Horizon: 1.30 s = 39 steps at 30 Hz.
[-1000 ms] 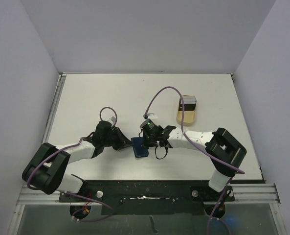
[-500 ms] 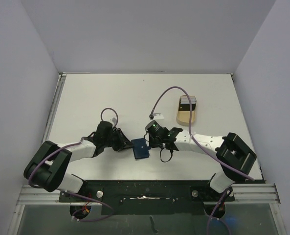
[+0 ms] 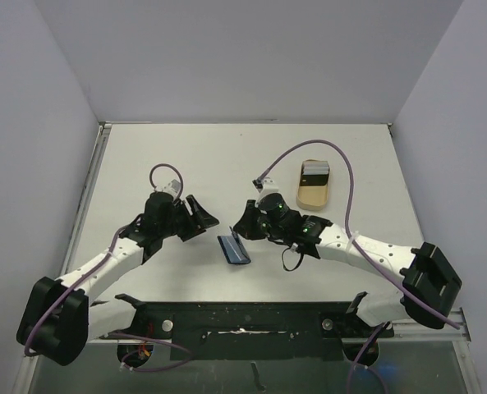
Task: Put the credit cards into the card holder
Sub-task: Open the card holder at the center of the board.
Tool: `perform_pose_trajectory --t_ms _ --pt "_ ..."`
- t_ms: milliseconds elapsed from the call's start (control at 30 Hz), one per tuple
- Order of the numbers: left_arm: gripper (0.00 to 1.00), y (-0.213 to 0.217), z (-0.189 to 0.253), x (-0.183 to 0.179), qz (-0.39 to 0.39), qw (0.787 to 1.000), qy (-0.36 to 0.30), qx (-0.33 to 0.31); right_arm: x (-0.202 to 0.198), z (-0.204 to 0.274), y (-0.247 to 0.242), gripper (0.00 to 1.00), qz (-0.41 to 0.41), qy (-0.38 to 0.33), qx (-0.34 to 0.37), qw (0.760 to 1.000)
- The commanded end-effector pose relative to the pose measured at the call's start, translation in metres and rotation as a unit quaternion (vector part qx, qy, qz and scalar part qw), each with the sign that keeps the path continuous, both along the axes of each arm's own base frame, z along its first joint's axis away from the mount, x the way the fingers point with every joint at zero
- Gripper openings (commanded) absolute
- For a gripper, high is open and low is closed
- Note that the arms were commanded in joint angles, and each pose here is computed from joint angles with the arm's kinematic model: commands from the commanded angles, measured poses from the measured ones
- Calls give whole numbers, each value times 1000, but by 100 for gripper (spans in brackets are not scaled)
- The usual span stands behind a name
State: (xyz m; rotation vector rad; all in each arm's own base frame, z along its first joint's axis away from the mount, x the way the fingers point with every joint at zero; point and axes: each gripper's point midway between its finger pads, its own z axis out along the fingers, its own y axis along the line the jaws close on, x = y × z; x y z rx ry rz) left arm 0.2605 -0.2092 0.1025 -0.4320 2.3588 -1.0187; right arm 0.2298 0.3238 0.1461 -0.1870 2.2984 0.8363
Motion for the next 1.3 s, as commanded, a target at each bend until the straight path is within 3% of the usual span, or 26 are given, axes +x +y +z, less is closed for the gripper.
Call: perform_pose_trajectory --t_ms 0,167,300,567,900,1267 --pt "60 14 14 3 14 1000 -20 7 -1 28 25 0 28 -7 80 996" --pt "60 11 1 -7 1 1000 2 -5 6 11 14 0 2 7 56 998" --pt "58 9 -10 -11 -3 1000 18 -9 17 -15 -29 0 -61 18 6 998" --pt "58 0 -19 -13 -20 999 27 -30 16 -44 -85 0 -108 41 -3 993" --pt "56 -33 -18 -20 -85 992 18 -93 13 -47 -94 0 -116 40 1 992" --pt "54 -40 -26 -19 -97 991 15 -95 13 -32 -86 0 -99 33 22 994"
